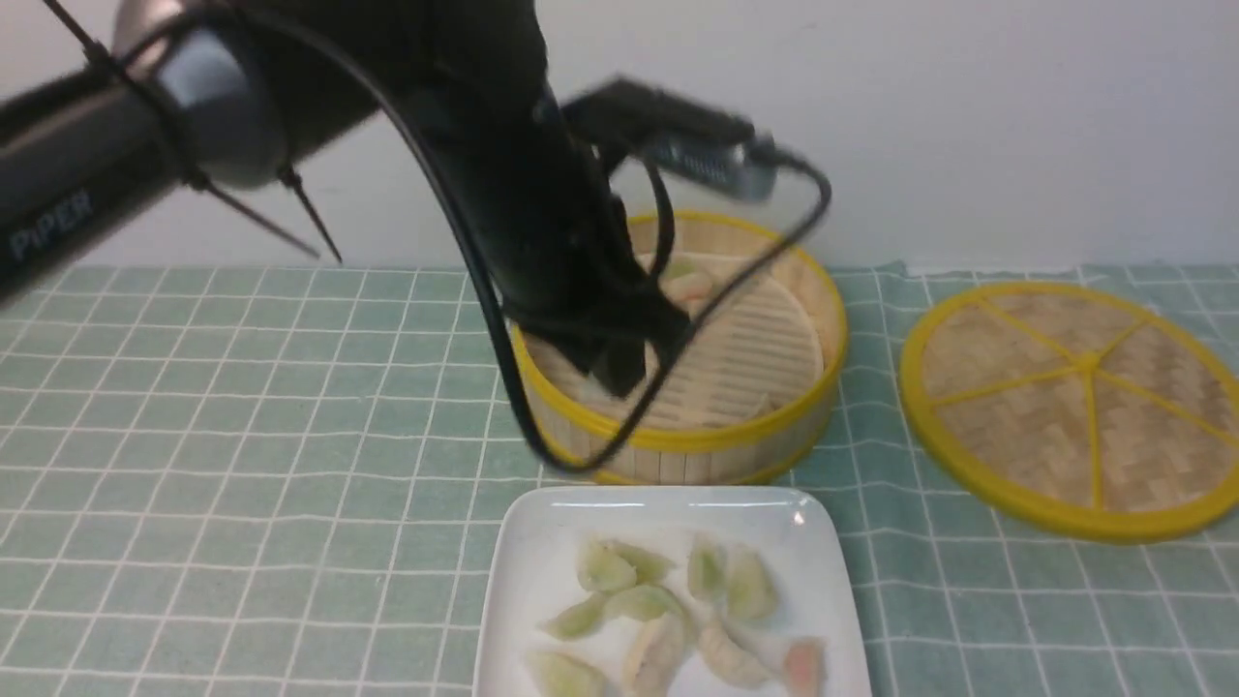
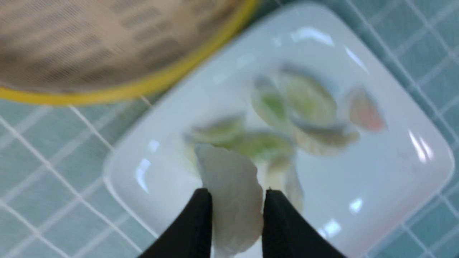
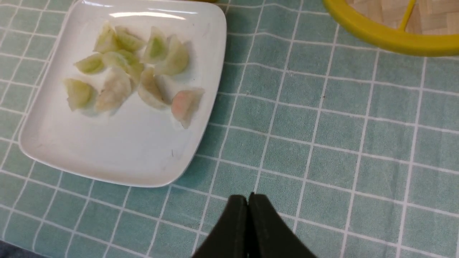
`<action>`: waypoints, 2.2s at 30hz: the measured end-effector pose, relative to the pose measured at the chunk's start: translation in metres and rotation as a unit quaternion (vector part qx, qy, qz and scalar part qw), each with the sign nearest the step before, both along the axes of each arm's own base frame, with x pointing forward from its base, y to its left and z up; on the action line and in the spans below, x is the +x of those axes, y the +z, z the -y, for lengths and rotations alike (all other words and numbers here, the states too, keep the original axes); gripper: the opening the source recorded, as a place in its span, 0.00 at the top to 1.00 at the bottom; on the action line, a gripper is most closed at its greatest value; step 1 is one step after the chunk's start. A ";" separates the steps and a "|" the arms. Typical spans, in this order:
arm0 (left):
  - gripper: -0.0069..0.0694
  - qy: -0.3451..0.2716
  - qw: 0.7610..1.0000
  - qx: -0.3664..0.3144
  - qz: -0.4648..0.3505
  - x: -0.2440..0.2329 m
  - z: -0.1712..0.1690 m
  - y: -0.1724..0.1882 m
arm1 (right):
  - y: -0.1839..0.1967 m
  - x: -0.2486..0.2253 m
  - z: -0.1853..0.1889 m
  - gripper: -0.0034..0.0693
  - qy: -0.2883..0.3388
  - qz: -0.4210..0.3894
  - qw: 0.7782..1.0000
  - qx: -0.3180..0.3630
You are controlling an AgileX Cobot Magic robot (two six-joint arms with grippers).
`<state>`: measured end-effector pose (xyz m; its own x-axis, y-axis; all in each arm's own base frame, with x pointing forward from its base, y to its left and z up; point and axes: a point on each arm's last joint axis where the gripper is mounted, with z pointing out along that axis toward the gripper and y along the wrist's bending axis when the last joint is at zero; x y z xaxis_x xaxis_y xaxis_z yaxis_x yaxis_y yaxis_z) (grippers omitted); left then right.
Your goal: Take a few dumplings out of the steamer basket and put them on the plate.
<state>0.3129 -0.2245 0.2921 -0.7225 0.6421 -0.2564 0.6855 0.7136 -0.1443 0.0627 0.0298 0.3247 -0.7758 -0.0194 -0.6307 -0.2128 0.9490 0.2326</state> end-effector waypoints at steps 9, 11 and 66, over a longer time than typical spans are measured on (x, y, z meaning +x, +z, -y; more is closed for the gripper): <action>0.70 -0.054 0.997 0.034 -0.052 -0.029 0.043 -0.085 | 0.000 0.000 0.000 0.97 0.017 0.007 1.000 -0.014; 0.66 -0.049 0.997 0.032 -0.050 -0.026 0.049 -0.096 | 0.000 0.000 0.000 0.97 0.018 0.008 1.000 -0.015; 0.92 0.095 0.808 -0.411 0.412 -0.241 -0.155 0.034 | 0.039 -0.076 0.027 0.97 -0.086 0.365 0.927 0.020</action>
<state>0.0719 -0.0692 0.3261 -0.1555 -0.0923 -0.9835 0.6797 0.7124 -0.1744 -0.0135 0.0029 0.3635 -0.1312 0.0999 -0.9863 -0.1748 0.9770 0.1222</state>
